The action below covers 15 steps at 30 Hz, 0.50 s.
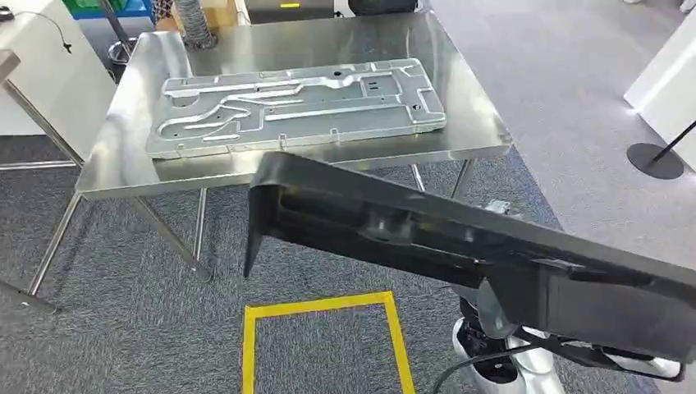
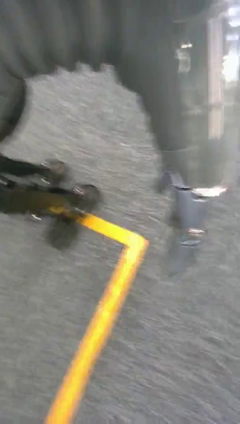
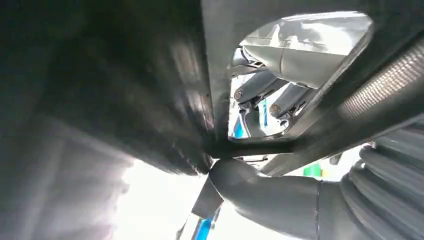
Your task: Take the parts from the cabinet and place them on the table.
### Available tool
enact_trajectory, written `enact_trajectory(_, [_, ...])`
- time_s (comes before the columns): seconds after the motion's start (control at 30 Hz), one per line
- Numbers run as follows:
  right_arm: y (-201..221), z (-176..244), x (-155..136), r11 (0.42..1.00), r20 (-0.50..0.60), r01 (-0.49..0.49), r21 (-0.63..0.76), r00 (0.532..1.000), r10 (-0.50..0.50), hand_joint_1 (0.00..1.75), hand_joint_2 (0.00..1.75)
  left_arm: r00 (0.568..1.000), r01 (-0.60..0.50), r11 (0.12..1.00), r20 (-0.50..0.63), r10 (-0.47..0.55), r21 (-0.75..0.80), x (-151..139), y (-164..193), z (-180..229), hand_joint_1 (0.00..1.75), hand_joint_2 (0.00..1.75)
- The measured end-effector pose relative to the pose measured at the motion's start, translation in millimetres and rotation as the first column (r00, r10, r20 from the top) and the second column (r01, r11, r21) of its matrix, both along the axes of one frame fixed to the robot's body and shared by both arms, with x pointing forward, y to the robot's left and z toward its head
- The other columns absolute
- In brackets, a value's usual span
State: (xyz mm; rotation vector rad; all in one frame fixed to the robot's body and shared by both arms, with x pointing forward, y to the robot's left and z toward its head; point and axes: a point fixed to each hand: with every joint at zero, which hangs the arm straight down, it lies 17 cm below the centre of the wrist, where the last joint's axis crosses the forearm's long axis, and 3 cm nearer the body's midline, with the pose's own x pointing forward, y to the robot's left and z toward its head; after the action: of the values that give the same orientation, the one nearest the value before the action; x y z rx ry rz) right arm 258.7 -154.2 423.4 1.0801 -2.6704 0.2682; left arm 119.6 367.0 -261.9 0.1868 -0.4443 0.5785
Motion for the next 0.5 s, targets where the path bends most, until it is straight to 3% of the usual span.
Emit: enact_trajectory(0.5, [-1,-8,18,1.0,-0.085,0.022,0.004,0.996,-0.022,1.75,1.75,1.0,-0.001,1.0,0.007,0.001,-0.002,6,0,1,0.0,1.75])
